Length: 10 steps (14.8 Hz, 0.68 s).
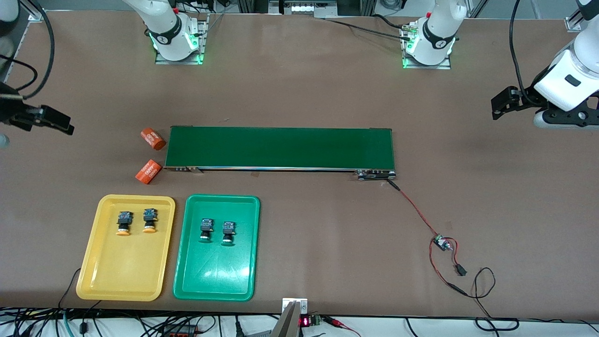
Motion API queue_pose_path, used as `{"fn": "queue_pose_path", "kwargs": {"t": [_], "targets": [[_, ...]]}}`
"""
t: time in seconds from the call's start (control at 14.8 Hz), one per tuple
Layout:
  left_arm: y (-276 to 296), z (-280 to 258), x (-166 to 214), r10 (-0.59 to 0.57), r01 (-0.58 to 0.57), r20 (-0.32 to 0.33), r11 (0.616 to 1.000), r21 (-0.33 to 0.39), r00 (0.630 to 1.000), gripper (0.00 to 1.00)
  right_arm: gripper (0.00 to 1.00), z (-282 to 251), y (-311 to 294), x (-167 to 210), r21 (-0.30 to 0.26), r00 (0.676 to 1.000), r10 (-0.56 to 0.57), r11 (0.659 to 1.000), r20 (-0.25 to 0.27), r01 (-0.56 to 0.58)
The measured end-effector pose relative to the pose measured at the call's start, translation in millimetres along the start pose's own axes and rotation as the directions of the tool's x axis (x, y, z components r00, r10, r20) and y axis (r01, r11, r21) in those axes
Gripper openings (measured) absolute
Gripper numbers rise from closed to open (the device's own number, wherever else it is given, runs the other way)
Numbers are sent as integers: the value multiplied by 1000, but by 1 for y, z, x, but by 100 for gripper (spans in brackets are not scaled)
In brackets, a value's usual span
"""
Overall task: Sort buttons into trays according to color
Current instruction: 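Open the right gripper and withdraw it above the yellow tray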
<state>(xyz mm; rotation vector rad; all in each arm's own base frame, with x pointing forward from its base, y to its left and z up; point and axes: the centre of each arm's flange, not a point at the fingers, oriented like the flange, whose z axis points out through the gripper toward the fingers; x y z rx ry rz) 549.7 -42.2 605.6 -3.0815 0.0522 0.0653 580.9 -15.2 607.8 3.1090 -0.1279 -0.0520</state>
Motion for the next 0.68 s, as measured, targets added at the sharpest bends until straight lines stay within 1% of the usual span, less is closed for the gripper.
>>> {"fn": "queue_pose_path", "kwargs": {"t": [0.27, 0.68], "targets": [[0, 0, 0, 0, 0, 0, 1000, 0, 1000, 100, 100, -11, 6, -27, 8, 1000, 0, 1000, -18, 0], [0, 0, 0, 0, 0, 0, 1000, 0, 1000, 100, 100, -9, 6, -32, 8, 999, -33, 999, -2, 34]]}}
